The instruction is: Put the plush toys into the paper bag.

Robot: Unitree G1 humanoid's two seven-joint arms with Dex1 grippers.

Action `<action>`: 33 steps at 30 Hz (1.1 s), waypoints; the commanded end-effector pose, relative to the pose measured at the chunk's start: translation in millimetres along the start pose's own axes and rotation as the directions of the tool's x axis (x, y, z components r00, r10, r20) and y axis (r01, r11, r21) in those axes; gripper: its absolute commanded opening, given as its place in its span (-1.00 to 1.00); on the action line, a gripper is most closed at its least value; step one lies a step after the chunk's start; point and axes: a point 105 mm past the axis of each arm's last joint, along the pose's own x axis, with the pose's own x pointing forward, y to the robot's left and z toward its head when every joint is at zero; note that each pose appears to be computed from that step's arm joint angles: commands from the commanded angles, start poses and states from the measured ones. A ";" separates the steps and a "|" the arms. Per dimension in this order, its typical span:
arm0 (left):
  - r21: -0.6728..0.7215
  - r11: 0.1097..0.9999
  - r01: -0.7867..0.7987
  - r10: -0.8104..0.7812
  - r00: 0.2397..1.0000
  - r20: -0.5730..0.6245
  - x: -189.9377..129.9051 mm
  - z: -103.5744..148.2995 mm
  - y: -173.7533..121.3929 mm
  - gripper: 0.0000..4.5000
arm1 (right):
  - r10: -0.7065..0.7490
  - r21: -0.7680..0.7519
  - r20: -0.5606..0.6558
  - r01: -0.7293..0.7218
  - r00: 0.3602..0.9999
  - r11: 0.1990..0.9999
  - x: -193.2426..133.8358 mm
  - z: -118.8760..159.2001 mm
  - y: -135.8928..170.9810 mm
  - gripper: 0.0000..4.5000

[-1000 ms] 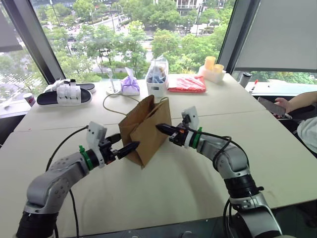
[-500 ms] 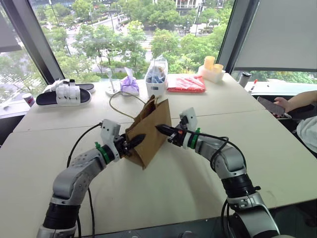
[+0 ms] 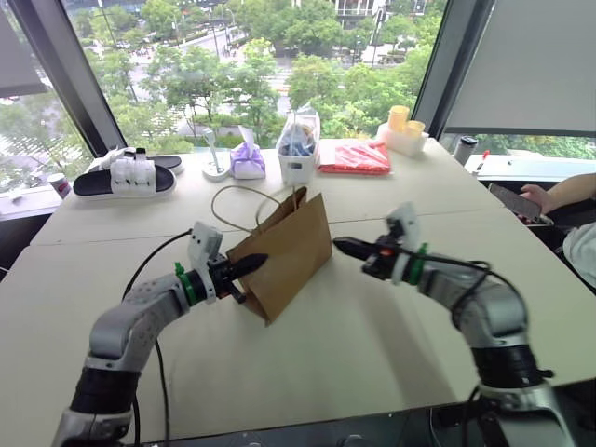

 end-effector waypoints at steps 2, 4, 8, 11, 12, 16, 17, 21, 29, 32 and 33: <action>0.041 0.973 0.229 -0.229 0.973 -0.021 10.1 30.5 -10.6 -0.98 | -0.095 0.029 0.179 0.092 0.979 0.995 -35.6 51.7 -20.1 -1.00; 0.050 0.948 0.313 -0.309 0.948 -0.073 13.8 37.3 -9.3 -0.98 | -0.152 0.017 0.158 0.151 0.976 0.988 -48.3 50.1 -27.8 -1.00; 0.054 0.887 0.458 -0.441 0.877 -0.193 18.7 36.8 -8.4 -0.98 | -0.173 -0.008 0.093 0.174 0.981 0.985 -64.6 37.4 -19.9 -1.00; 0.056 0.837 0.544 -0.508 0.812 -0.286 17.8 30.1 -3.7 -0.98 | -0.206 -0.036 0.054 0.208 0.977 0.977 -76.4 30.3 -13.9 -1.00; 0.044 0.829 0.557 -0.520 0.798 -0.303 18.6 28.1 -2.1 -0.98 | -0.221 -0.038 0.046 0.223 0.974 0.974 -80.9 28.9 -14.1 -1.00; 0.040 0.827 0.560 -0.505 0.773 -0.385 25.2 11.8 8.9 -0.98 | -0.250 -0.049 -0.003 0.250 0.968 0.967 -94.0 18.9 -4.1 -1.00; 0.043 0.832 0.553 -0.493 0.773 -0.399 26.6 8.1 12.5 -0.98 | -0.245 -0.045 -0.008 0.245 0.969 0.969 -94.7 17.4 -0.4 -1.00; 0.040 0.861 0.507 -0.453 0.800 -0.393 26.3 7.8 24.9 -0.74 | -0.221 -0.042 -0.035 0.219 0.975 0.975 -95.2 12.1 9.2 -1.00; 0.180 0.865 0.468 -0.369 0.838 -0.403 0.5 23.0 38.2 0.91 | -0.119 -0.080 -0.145 0.108 0.982 0.991 -86.3 -2.6 16.9 -1.00; 0.203 0.874 0.443 -0.353 0.863 -0.362 -18.6 34.5 33.6 0.91 | -0.070 -0.127 -0.195 0.045 0.978 0.991 -80.7 -8.9 16.0 -1.00; 0.224 0.882 0.416 -0.328 0.880 -0.343 -24.5 38.7 32.0 0.91 | -0.045 -0.122 -0.196 0.021 0.980 0.992 -78.3 -8.7 15.3 -1.00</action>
